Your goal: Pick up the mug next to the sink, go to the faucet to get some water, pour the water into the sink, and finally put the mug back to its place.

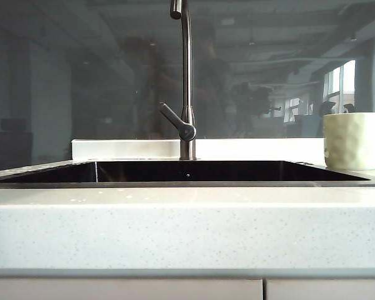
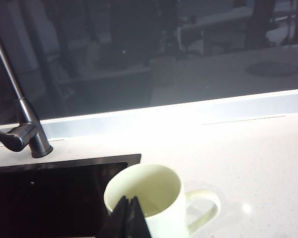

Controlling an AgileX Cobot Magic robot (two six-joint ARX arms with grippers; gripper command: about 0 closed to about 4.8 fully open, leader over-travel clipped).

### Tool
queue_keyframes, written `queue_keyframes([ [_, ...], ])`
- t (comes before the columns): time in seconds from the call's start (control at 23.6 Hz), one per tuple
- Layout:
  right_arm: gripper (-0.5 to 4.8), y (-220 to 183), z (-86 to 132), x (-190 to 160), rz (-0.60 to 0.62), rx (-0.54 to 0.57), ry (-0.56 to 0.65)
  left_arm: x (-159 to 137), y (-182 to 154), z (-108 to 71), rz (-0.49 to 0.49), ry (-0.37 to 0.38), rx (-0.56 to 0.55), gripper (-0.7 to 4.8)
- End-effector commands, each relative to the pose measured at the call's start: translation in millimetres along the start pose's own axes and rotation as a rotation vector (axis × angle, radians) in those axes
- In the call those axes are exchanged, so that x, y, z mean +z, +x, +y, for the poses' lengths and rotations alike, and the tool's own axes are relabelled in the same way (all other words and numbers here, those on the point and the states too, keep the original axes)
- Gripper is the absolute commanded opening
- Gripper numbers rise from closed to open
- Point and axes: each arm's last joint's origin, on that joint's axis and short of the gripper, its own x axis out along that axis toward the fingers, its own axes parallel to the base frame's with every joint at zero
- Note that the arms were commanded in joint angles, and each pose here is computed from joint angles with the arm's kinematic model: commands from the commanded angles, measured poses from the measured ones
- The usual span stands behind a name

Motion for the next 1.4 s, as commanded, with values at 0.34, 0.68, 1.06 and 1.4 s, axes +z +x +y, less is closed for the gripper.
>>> queue_keyframes([
  [0.34, -0.09, -0.2, 0.7, 3.2, -0.023, 0.005, 0.001, -55.0, -55.1, -9.9, -0.096, 0.03, 0.15, -0.03],
  [0.68, -0.09, -0.1, 0.7, 3.2, -0.023, 0.005, 0.001, -158.2, -79.0, -25.1, -0.093, -0.004, 0.31, -0.03],
  [1.06, -0.09, -0.1, 0.8, 3.1, -0.022, 0.005, 0.001, -310.5, -96.7, -44.2, -0.297, -0.11, 0.337, -0.03],
  [1.4, -0.09, -0.1, 0.8, 3.0, -0.022, 0.005, 0.001, -335.4, -99.1, -46.4, -0.29, -0.016, 0.403, -0.03],
])
